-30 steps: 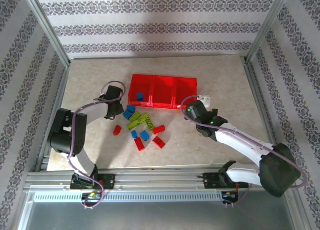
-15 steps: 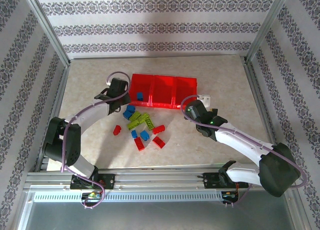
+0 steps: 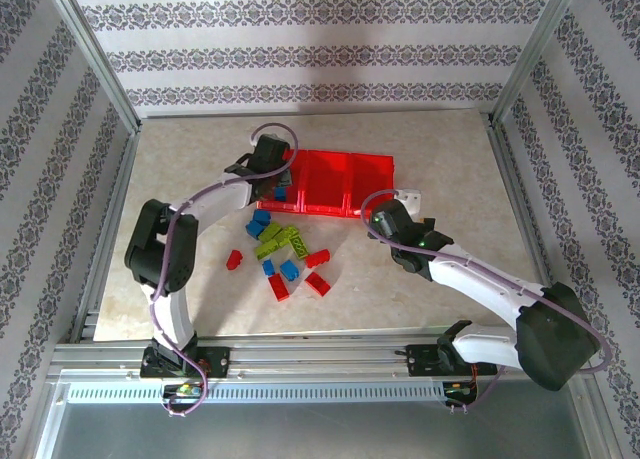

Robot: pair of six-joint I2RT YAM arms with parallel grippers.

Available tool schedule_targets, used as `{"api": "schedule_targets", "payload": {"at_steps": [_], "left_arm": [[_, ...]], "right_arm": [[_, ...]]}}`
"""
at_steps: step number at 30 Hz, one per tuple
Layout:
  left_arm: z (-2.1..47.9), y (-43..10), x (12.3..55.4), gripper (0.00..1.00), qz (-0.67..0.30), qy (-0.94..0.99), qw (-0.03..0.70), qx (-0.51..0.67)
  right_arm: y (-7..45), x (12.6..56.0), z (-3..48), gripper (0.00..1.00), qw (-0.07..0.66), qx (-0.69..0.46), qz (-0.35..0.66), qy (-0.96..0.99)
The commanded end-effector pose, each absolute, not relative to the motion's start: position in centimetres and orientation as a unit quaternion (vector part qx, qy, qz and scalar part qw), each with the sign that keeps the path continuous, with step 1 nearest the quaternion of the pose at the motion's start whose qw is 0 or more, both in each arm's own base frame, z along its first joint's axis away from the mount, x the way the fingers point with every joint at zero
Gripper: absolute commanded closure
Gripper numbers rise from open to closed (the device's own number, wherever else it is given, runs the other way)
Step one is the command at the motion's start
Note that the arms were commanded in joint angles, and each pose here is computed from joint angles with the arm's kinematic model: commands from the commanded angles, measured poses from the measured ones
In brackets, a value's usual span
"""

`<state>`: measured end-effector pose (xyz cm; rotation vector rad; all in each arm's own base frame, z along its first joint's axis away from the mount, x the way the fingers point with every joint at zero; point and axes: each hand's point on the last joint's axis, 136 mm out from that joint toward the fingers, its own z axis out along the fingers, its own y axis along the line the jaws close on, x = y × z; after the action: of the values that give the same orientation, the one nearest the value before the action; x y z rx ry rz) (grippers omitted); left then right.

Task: Sort the legos into containers by color
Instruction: Place the lego in the container.

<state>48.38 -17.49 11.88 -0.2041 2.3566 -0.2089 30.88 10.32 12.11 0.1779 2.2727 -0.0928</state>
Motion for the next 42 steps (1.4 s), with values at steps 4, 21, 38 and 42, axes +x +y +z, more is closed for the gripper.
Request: {"api": "schedule_targets", "payload": {"at_steps": [4,21,38,42], "left_arm": [[11.0,-19.2,49.9,0.68,-0.08,0.927,0.363,-0.055],[10.2,-19.2,49.8,0.49,-0.077,0.929,0.356,-0.058],[17.4,-17.9,47.0,0.03,-0.118,0.895,0.424,-0.075],[18.4,-16.8,45.9,0.0,-0.114,0.887,0.439,-0.088]], "right_arm": [[10.2,30.6,12.9,0.02,0.428,0.084,-0.027,0.899],[10.1,30.3,12.9,0.02,0.426,0.087,-0.022,0.9],[10.2,30.2,12.8,0.02,0.426,0.092,-0.016,0.9],[10.6,30.2,12.6,0.02,0.422,0.091,-0.01,0.902]]}}
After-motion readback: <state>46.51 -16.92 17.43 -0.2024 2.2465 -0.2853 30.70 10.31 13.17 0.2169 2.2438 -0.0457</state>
